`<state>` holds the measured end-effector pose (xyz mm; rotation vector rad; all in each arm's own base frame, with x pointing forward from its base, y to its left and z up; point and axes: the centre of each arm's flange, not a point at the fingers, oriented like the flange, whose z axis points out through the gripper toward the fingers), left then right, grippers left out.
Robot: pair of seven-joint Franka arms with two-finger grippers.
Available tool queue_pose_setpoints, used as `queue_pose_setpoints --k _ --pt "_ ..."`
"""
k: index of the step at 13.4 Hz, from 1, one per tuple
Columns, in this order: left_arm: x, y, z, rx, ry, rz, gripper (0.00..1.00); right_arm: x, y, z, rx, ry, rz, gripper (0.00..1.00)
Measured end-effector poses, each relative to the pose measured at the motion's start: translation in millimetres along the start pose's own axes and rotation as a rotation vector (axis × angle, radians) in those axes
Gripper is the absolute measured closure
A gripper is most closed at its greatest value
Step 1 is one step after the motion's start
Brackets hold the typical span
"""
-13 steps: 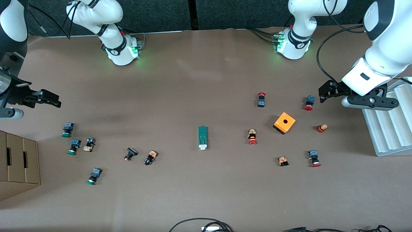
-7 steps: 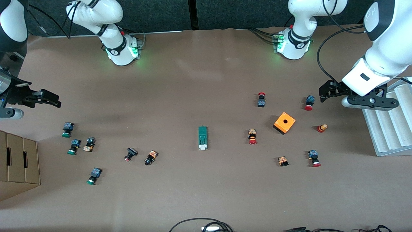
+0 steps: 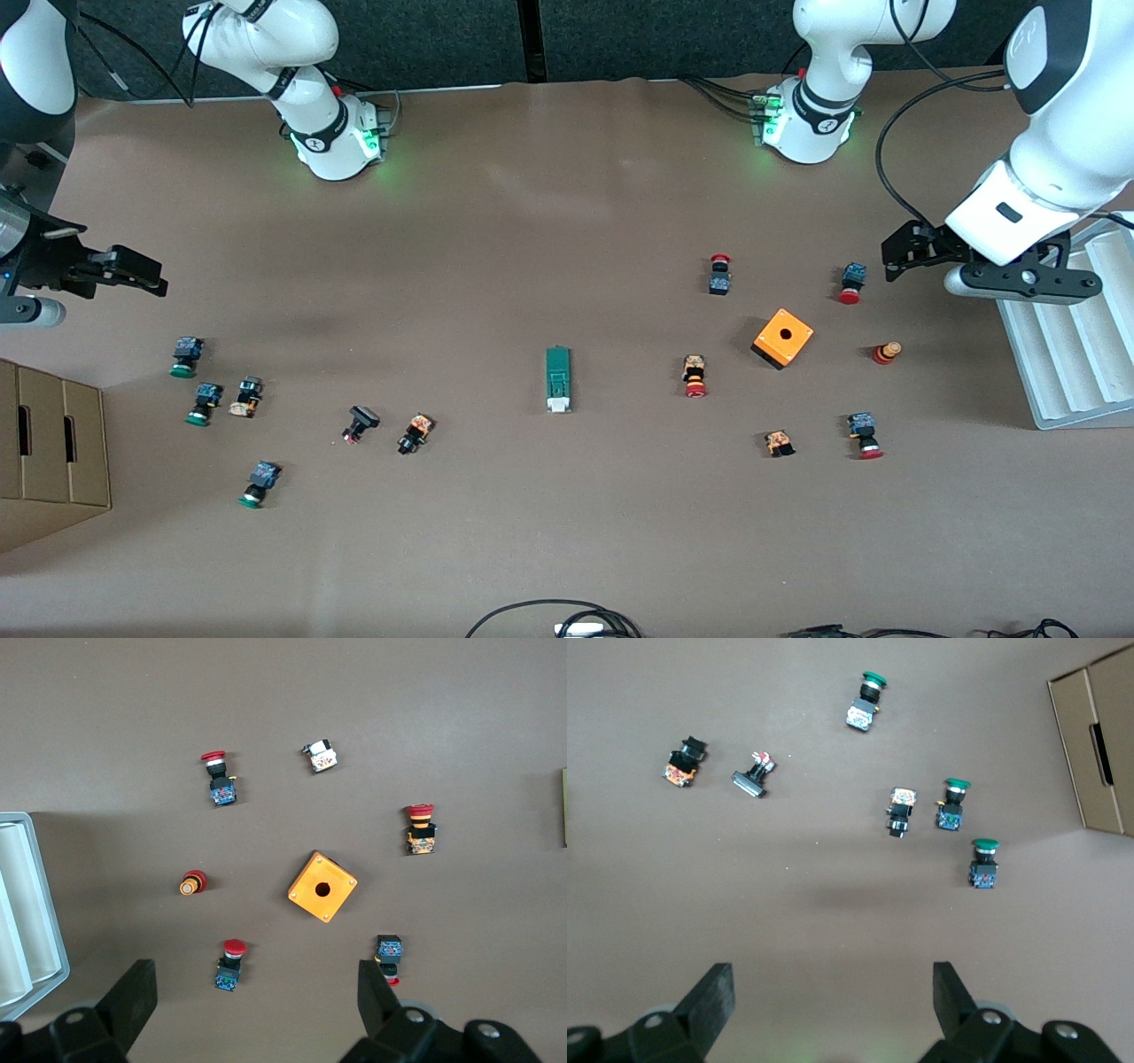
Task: Close load switch with both arms
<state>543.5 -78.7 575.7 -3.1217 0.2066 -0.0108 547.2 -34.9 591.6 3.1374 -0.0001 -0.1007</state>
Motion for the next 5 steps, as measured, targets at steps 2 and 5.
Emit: queue_pose_setpoints --k 2,5 --pt "0.0 -3.5 0.0 0.002 0.000 -0.006 0.00 0.8 0.4 -1.2 -0.001 0.008 -0.018 0.00" --pt "0.1 -8.6 -0.6 0.003 0.001 -0.013 0.00 1.3 1.3 -2.0 -0.001 0.013 -0.020 0.00"
